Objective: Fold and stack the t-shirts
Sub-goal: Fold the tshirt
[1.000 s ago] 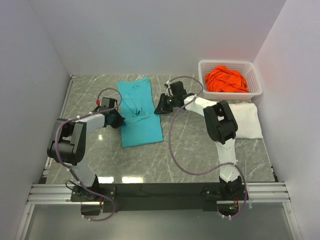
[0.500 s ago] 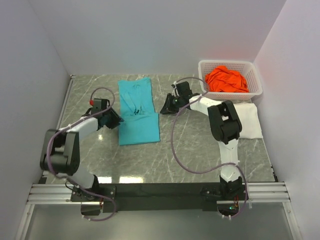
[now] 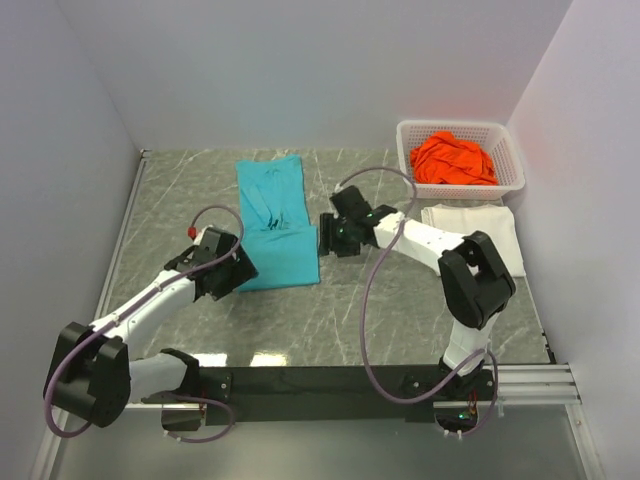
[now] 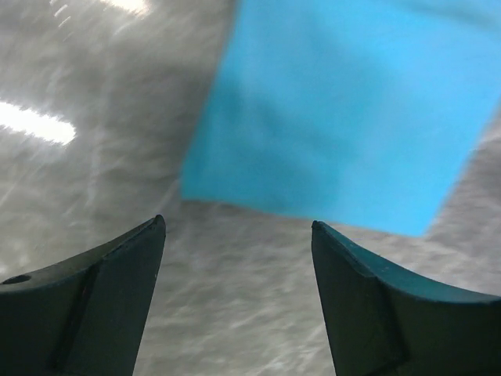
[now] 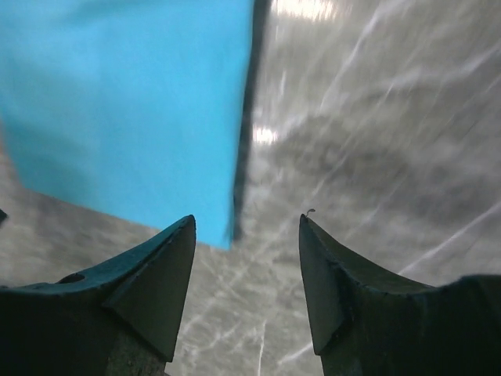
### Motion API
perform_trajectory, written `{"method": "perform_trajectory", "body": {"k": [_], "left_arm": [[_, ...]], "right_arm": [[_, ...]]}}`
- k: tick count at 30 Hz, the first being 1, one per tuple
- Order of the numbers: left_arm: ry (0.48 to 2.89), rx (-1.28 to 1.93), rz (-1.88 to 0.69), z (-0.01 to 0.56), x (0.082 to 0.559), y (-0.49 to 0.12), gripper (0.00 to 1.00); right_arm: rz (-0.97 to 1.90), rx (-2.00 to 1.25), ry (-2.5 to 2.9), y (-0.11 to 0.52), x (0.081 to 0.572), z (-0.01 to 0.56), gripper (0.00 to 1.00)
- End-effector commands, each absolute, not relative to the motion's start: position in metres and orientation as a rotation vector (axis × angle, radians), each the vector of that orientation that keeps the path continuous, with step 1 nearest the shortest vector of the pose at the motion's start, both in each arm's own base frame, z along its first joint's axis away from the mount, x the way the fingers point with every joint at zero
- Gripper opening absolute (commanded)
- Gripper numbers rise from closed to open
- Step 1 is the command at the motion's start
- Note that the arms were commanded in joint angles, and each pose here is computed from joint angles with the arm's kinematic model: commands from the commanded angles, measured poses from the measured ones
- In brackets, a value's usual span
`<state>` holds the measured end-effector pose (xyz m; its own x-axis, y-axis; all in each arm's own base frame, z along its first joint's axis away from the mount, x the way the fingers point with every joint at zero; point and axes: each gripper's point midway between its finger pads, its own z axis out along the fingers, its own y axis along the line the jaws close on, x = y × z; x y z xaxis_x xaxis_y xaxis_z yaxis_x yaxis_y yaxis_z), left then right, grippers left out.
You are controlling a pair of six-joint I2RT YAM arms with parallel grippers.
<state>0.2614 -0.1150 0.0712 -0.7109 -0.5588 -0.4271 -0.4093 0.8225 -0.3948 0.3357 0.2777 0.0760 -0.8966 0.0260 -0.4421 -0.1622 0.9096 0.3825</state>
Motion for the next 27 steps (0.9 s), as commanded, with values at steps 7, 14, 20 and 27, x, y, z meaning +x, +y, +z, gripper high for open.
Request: {"method": "perform_trajectory", "body": {"k": [7, 14, 20, 27], "left_arm": [[2.445, -0.761, -0.289, 0.052, 0.26, -0.105, 0.67], [2.483, -0.755, -0.222, 0.036, 0.265, -0.102, 0.53], [2.525, -0.753, -0.185, 0.018, 0.264, -0.103, 0.52], [2.541, -0.733, -0.169, 0.02, 0.265, -0.107, 0.55]], "right_arm": [[0.43, -0.079, 2.676, 0.282, 0.294, 0.064, 0.62], [0.464, -0.065, 2.691, 0.301, 0.288, 0.059, 0.57], [0.426, -0.032, 2.696, 0.304, 0.287, 0.051, 0.56], [0.413, -0.019, 2.694, 0.316, 0.292, 0.048, 0.55]]}}
